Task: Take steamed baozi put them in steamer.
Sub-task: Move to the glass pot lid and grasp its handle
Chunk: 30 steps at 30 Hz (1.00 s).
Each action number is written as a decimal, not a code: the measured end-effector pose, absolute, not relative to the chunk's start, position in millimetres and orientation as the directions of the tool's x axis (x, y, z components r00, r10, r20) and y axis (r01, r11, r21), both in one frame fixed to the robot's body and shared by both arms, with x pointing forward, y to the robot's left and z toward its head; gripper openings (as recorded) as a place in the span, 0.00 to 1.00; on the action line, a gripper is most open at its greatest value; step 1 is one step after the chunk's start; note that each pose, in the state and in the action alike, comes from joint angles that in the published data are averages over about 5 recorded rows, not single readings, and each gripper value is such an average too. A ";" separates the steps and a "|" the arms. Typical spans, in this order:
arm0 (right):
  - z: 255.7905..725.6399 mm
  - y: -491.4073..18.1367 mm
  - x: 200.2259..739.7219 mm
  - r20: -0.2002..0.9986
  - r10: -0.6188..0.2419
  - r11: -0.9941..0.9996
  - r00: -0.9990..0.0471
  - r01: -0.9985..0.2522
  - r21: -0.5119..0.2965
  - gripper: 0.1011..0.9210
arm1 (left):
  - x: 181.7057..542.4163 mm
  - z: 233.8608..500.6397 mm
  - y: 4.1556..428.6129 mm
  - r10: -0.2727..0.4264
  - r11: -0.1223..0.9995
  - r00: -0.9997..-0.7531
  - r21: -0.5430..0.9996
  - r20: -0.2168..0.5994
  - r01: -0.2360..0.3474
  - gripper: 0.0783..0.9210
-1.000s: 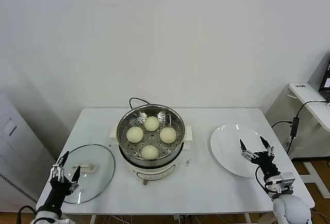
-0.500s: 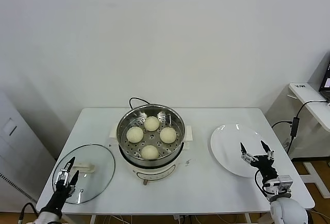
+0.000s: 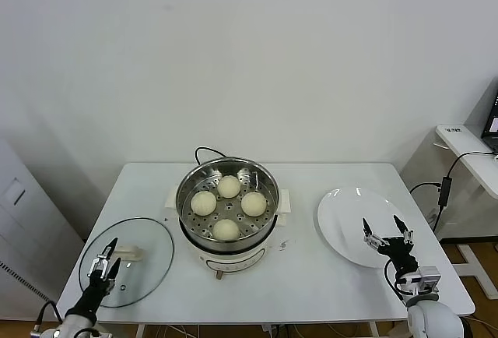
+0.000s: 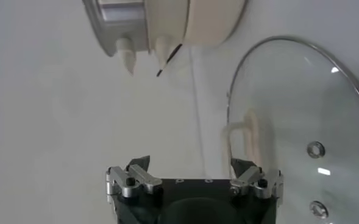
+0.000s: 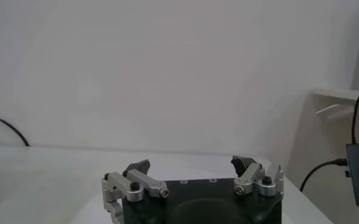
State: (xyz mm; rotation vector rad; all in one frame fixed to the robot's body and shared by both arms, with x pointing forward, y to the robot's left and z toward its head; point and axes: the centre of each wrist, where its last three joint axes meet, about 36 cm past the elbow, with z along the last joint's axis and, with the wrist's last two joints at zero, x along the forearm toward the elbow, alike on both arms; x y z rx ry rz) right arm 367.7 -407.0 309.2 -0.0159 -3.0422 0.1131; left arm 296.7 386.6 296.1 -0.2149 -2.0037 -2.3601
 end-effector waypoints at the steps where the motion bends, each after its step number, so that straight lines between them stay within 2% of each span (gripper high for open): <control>1: 308.9 -407.1 367.1 0.098 0.014 0.997 -0.995 0.007 -0.076 0.88 | 298.4 295.0 387.6 0.059 -0.167 -0.990 0.979 0.129 0.118 0.88; 21: 306.8 -413.0 359.2 0.113 0.034 0.996 -0.993 0.024 -0.088 0.88 | 332.6 284.6 389.4 0.047 -0.163 -0.992 0.981 0.113 0.104 0.87; 25: 307.1 -414.4 358.8 0.112 0.039 0.996 -0.993 0.030 -0.087 0.88 | 334.1 283.1 387.1 0.047 -0.149 -0.992 0.983 0.119 0.111 0.78; 30: 307.1 -416.9 358.1 0.112 0.047 0.996 -0.993 0.037 -0.087 0.88 | 334.9 281.6 385.5 0.048 -0.131 -0.991 0.984 0.125 0.118 0.61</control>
